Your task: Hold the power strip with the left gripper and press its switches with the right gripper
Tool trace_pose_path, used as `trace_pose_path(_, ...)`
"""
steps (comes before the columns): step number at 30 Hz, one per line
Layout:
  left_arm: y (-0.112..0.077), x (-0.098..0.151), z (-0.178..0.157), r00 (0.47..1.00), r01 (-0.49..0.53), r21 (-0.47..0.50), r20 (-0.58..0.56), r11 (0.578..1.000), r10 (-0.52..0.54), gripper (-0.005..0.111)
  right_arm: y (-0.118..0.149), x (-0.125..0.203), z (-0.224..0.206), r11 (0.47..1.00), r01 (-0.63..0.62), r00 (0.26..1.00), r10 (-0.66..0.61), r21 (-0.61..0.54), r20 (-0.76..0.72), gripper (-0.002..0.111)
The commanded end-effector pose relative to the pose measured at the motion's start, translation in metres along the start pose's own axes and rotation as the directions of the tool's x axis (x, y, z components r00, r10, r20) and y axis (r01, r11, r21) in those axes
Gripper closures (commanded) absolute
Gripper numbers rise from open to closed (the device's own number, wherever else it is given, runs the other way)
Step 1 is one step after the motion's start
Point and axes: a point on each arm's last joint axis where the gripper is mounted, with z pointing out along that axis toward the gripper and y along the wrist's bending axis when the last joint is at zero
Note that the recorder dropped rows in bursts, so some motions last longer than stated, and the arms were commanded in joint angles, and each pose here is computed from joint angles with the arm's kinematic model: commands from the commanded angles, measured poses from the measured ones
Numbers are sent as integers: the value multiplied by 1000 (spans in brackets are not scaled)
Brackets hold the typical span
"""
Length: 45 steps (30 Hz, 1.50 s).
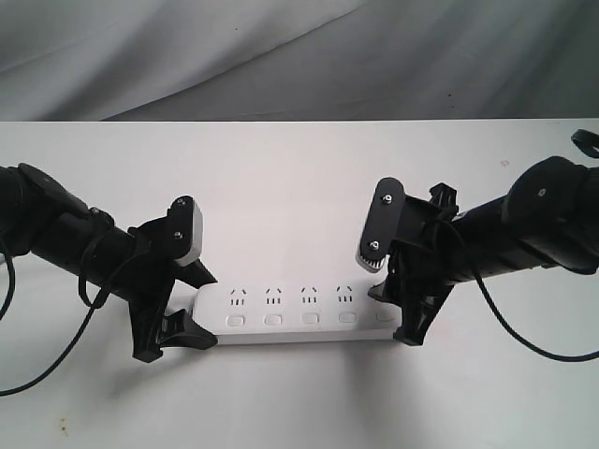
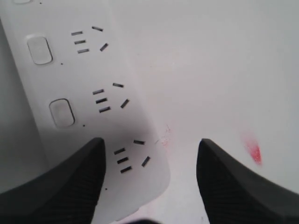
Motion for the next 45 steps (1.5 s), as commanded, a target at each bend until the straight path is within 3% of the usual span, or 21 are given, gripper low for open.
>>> trace_pose_path(1,-1,1,0,1000,-6,6,2,1000,6,39,-1,4,0,1000,-15,1000,15,4,-8,54)
trace_pose_path(8,-1,1,0,1000,-3,6,2,1000,3,39,9,15,3,999,-30,999,30,-19,-41,54)
trace_pose_path(33,-1,1,0,1000,-5,6,2,1000,5,39,6,14,3,998,-58,998,59,27,-35,54)
trace_pose_path(45,-1,1,0,1000,-7,6,2,1000,7,39,11,20,15,997,-77,995,75,-24,-66,54)
